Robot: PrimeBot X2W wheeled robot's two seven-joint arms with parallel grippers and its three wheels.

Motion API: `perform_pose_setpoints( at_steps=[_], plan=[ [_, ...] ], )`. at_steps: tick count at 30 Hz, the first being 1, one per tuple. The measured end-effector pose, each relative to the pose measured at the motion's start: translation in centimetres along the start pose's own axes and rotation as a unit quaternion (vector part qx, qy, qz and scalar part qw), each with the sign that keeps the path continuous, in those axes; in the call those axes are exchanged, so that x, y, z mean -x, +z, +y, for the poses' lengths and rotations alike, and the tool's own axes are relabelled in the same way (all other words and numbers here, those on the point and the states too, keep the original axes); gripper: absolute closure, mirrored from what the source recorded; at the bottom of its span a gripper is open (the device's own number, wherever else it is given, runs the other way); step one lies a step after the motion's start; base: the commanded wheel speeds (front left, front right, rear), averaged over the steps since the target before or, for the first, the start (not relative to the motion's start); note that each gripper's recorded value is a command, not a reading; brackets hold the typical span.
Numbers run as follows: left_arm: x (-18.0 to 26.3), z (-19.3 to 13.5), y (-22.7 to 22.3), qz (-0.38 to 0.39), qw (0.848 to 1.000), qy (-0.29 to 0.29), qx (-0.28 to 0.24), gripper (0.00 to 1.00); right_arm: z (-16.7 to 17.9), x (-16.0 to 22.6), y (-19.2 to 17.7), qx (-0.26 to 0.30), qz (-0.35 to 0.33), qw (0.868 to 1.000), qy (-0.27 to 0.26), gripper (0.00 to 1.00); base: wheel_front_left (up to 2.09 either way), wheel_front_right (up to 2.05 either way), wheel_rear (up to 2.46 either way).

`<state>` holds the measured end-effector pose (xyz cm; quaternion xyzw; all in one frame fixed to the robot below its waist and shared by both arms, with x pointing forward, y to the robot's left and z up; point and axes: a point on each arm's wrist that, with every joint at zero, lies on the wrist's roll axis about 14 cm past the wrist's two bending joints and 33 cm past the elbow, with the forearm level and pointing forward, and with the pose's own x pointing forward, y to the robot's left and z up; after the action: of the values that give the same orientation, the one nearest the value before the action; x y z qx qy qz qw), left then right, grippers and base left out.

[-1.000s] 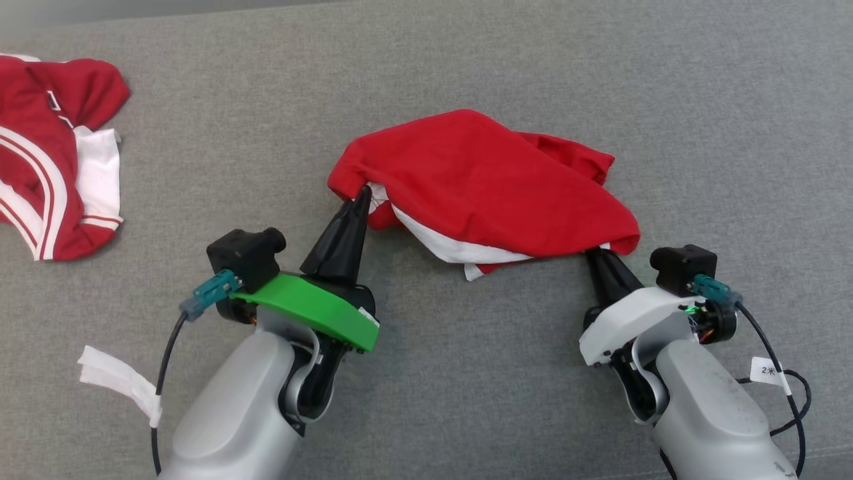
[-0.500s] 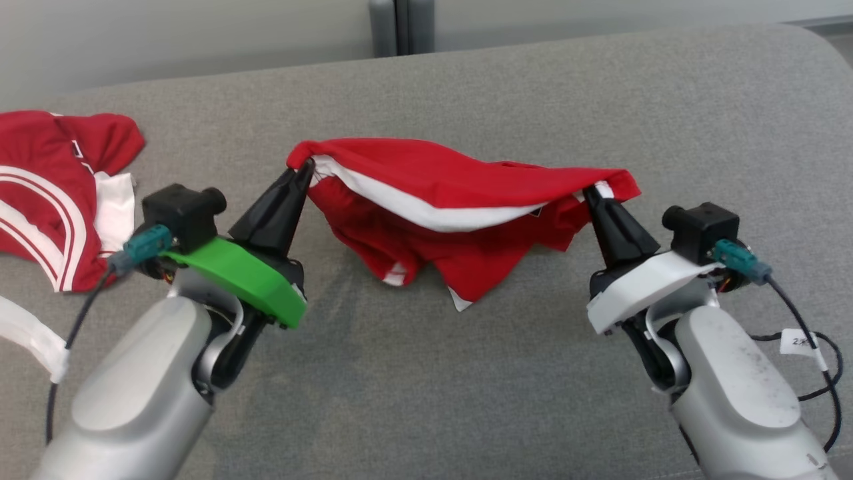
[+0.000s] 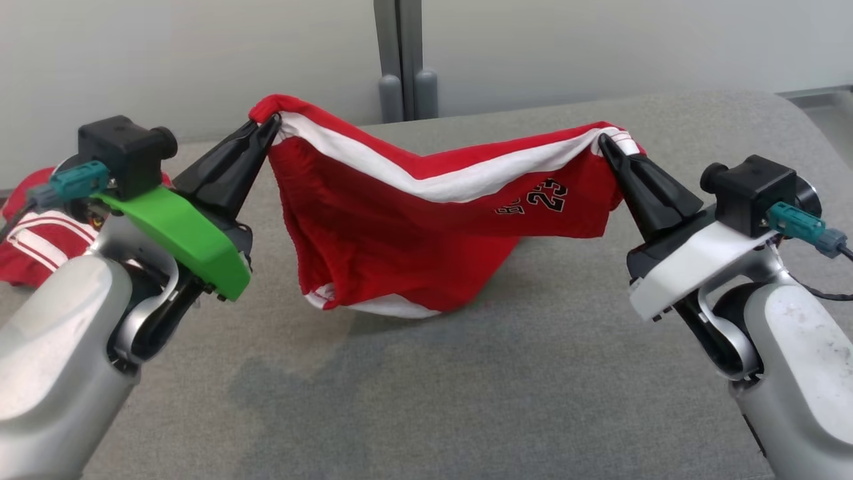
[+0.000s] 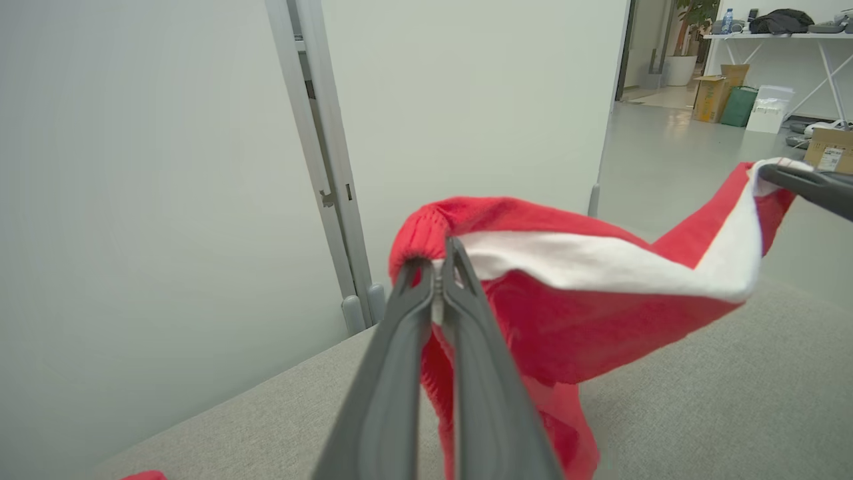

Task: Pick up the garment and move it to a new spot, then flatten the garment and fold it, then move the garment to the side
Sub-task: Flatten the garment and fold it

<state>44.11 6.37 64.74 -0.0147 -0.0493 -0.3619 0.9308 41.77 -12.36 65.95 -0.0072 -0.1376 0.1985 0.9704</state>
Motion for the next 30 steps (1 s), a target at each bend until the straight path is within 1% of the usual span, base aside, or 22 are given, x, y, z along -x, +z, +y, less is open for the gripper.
perform_pose_setpoints(
  at_steps=[4, 5, 7, 11, 14, 18, 22, 24, 26, 28, 30],
  plan=[
    [0.9, -0.3, 2.8, -0.011, 1.000, -0.001, -0.029, 1.00, 0.4, 1.0, 3.9, 0.030, -0.035, 0.999, 0.009, 1.00, 0.00, 0.00, 0.00],
    [1.3, -0.5, 4.5, -0.022, 0.999, -0.003, -0.042, 1.00, 0.3, 1.4, 5.8, 0.044, -0.054, 0.998, 0.008, 1.00, 0.00, 0.00, 0.00],
    [1.5, -0.7, 6.0, -0.031, 0.998, -0.006, -0.052, 1.00, 0.0, 1.9, 7.9, 0.059, -0.074, 0.996, 0.003, 1.00, 0.00, 0.00, 0.00],
    [1.7, -1.1, 8.0, -0.037, 0.997, -0.015, -0.067, 1.00, -0.9, 2.4, 10.6, 0.090, -0.097, 0.991, -0.010, 1.00, 0.00, 0.00, 0.00],
    [1.7, -1.2, 8.9, -0.043, 0.997, -0.021, -0.067, 1.00, -1.4, 2.4, 11.8, 0.099, -0.110, 0.989, -0.016, 1.00, 0.00, 0.00, 0.00],
    [1.3, -0.6, 8.8, -0.045, 0.997, -0.017, -0.059, 1.00, -1.9, 1.7, 11.8, 0.104, -0.109, 0.988, -0.020, 1.00, 0.00, 0.00, 0.00],
    [-0.3, 0.2, 7.9, -0.050, 0.998, -0.011, -0.042, 1.00, -3.0, -0.2, 9.5, 0.097, -0.080, 0.992, -0.024, 1.00, 0.00, 0.00, 0.00],
    [-1.5, 1.2, 7.2, -0.051, 0.998, -0.003, -0.037, 1.00, -3.4, -1.9, 8.0, 0.088, -0.065, 0.994, -0.023, 1.00, 0.00, 0.00, 0.00],
    [-2.8, 2.4, 6.6, -0.054, 0.998, 0.006, -0.032, 1.00, -3.8, -3.8, 7.3, 0.104, -0.061, 0.993, -0.019, 1.00, 0.00, 0.00, 0.00],
    [-4.6, 3.6, 6.6, -0.068, 0.997, 0.016, -0.027, 1.00, -4.3, -6.3, 7.2, 0.107, -0.068, 0.992, -0.017, 1.00, 0.00, 0.00, 0.00],
    [-6.3, 4.7, 7.1, -0.091, 0.995, 0.023, -0.035, 1.00, -4.9, -8.5, 7.1, 0.120, -0.073, 0.990, -0.018, 1.00, 0.00, 0.00, 0.00]
  ],
)
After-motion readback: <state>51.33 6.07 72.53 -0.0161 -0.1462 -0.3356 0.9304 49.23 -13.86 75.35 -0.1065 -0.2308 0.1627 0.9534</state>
